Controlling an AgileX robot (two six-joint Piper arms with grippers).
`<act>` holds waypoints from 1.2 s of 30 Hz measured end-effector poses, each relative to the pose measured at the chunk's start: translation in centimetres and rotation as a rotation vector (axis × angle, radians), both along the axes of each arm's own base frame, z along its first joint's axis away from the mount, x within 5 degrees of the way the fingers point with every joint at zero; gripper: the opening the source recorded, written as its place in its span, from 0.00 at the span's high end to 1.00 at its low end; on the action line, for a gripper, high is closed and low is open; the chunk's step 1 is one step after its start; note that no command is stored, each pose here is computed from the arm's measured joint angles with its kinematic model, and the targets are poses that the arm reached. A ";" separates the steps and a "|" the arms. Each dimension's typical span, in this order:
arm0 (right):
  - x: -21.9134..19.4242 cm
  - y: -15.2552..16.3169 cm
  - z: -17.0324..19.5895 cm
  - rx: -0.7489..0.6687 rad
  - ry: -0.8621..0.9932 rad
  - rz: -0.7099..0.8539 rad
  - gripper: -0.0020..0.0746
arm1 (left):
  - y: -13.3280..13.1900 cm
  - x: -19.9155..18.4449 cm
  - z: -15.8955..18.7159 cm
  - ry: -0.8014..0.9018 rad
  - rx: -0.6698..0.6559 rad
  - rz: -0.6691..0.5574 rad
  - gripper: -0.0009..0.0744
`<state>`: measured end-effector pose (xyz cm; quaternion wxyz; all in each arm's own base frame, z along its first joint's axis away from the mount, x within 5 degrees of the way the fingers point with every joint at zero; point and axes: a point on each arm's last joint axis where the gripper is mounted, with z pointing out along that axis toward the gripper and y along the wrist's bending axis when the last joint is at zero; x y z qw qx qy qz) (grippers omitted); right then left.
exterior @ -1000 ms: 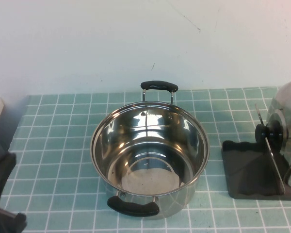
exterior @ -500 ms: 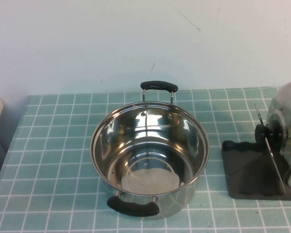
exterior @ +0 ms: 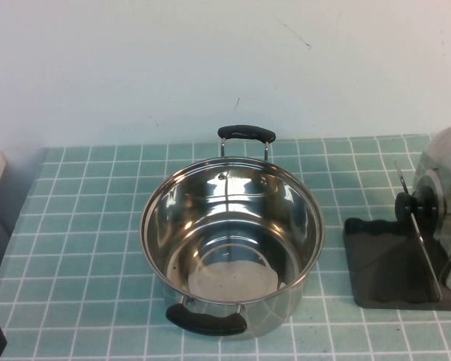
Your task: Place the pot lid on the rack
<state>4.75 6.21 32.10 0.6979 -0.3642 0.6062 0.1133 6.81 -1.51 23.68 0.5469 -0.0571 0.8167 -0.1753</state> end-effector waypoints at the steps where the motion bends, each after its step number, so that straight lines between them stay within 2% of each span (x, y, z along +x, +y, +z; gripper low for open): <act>1: 0.0 0.1 -0.2 0.000 0.008 0.010 0.98 | 0.0 0.0 0.0 0.001 0.000 0.000 0.99; 9: 0.3 -0.1 -1.3 -0.028 0.041 -0.005 0.98 | 0.0 0.0 -0.1 0.012 0.004 0.003 0.99; 20: 2.0 -4.0 -1.2 -0.070 -0.098 -0.490 0.98 | 0.0 0.0 -0.1 0.016 0.004 0.003 0.99; 23: 1.6 -4.9 -2.8 -0.061 -0.080 -0.602 0.98 | 0.0 0.0 -0.1 0.016 0.004 0.003 0.99; 28: 0.9 -6.4 -7.8 0.066 0.102 -0.779 0.98 | 0.0 0.0 -0.1 0.016 0.004 0.003 0.99; 36: 0.6 -7.0 -13.0 0.213 0.228 -0.860 0.98 | 0.0 0.0 -0.1 0.016 0.004 0.003 0.99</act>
